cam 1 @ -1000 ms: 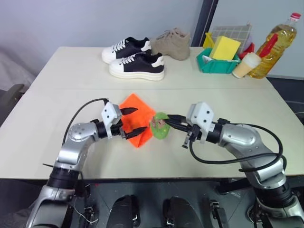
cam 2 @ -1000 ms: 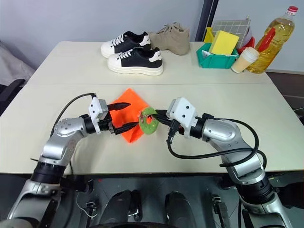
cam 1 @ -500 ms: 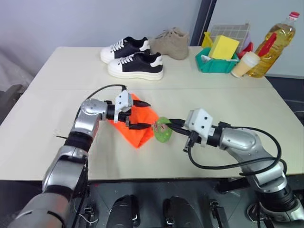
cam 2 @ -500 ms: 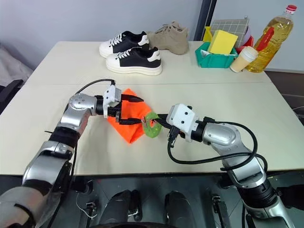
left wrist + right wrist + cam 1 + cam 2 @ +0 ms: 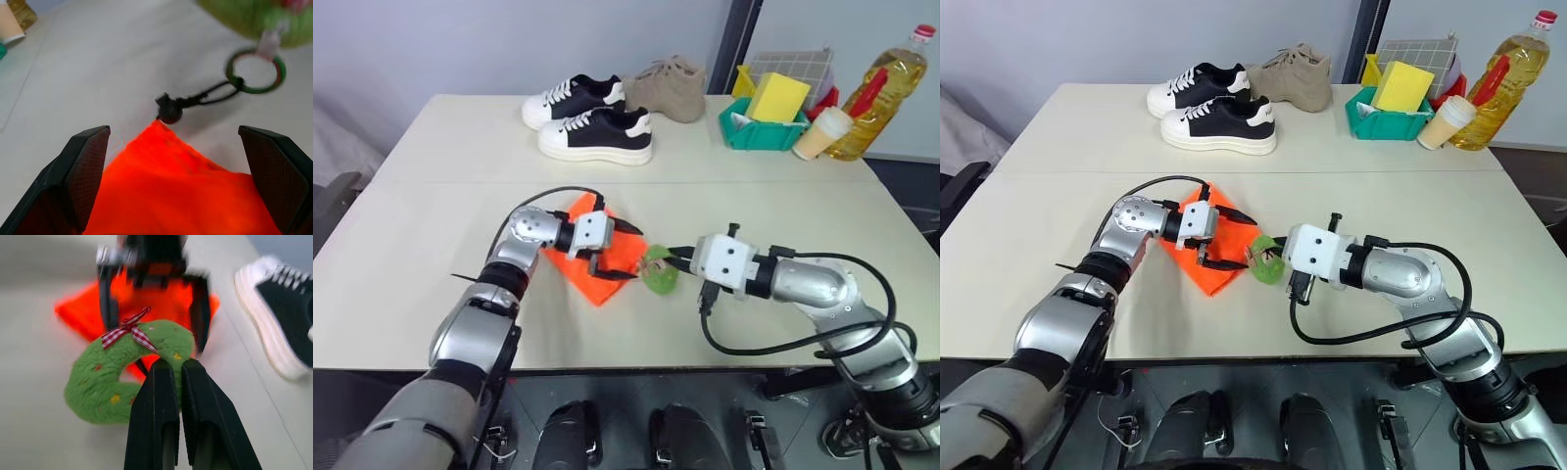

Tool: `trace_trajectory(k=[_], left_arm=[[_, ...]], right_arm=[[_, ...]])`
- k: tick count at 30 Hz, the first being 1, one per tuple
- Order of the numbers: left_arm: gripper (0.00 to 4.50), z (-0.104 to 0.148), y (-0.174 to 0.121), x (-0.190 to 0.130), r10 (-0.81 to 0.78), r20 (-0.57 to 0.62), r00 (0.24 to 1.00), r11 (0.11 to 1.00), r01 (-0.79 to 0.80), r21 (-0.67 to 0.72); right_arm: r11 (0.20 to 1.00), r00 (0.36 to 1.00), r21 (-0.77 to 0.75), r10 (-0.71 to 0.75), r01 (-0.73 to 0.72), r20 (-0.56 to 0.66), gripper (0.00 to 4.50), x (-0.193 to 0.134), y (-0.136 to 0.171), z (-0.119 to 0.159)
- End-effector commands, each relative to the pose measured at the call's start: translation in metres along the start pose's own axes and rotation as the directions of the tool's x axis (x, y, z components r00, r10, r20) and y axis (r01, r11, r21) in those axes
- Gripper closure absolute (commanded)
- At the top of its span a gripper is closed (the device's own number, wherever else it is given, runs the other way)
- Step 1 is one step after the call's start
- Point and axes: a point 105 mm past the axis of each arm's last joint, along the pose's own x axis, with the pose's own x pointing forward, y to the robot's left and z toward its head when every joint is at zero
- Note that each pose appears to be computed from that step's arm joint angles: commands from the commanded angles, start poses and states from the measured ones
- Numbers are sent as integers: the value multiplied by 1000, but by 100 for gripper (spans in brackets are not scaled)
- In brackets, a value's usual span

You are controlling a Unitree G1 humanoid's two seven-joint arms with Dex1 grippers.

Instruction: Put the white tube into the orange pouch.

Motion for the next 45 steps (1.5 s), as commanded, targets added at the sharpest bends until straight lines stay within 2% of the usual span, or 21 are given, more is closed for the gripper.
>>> trace_trajectory(k=[1, 5, 11, 16, 18, 20, 22, 24, 28, 35, 39, 45], left_arm=[[1, 8, 10, -1, 38, 18, 999, 999, -38, 19], [1, 5, 10, -1, 51, 13, 999, 999, -51, 2], [1, 1, 14, -14, 122, 15, 992, 992, -121, -19], [1, -3, 13, -27, 180, 16, 983, 983, -179, -39], [1, -4, 12, -32, 216, 32, 976, 975, -214, -58], [1, -3, 10, -35, 245, 48, 968, 967, -241, -78], [0, -2, 6, -36, 254, 54, 966, 965, -249, -83], [0, -2, 3, -37, 272, 57, 961, 959, -266, -95], [0, -1, 0, -40, 309, 58, 949, 946, -300, -122], [0, 1, 2, -40, 327, 49, 944, 938, -318, -137], [0, 3, 6, -38, 335, 52, 941, 935, -325, -141], [0, 5, 4, -33, 339, 65, 939, 933, -326, -156]], right_arm=[[998, 998, -17, 59, -59, -25, 450, -6, 14, -3], [995, 994, 1, 97, -97, -40, 450, -6, 25, -8], [999, 997, -15, 33, -34, -67, 450, -6, 13, -16], [992, 966, -69, -119, 106, -228, 450, -12, -14, -53], [982, 931, -97, -182, 159, -316, 450, -14, -20, -77], [984, 920, -55, -179, 171, -348, 450, -14, -18, -91], [985, 929, 10, -157, 170, -336, 378, -13, -12, -91], [982, 928, 13, -171, 186, -331, 305, -15, -12, -90], [970, 929, 56, -207, 235, -306, 106, -24, -18, -85], [938, 960, 234, -220, 257, -174, 106, -36, -23, -56], [918, 988, 371, -111, 142, -104, 106, -29, 3, -42], [872, 977, 459, -88, 170, -195, 106, -8, 24, -62]])
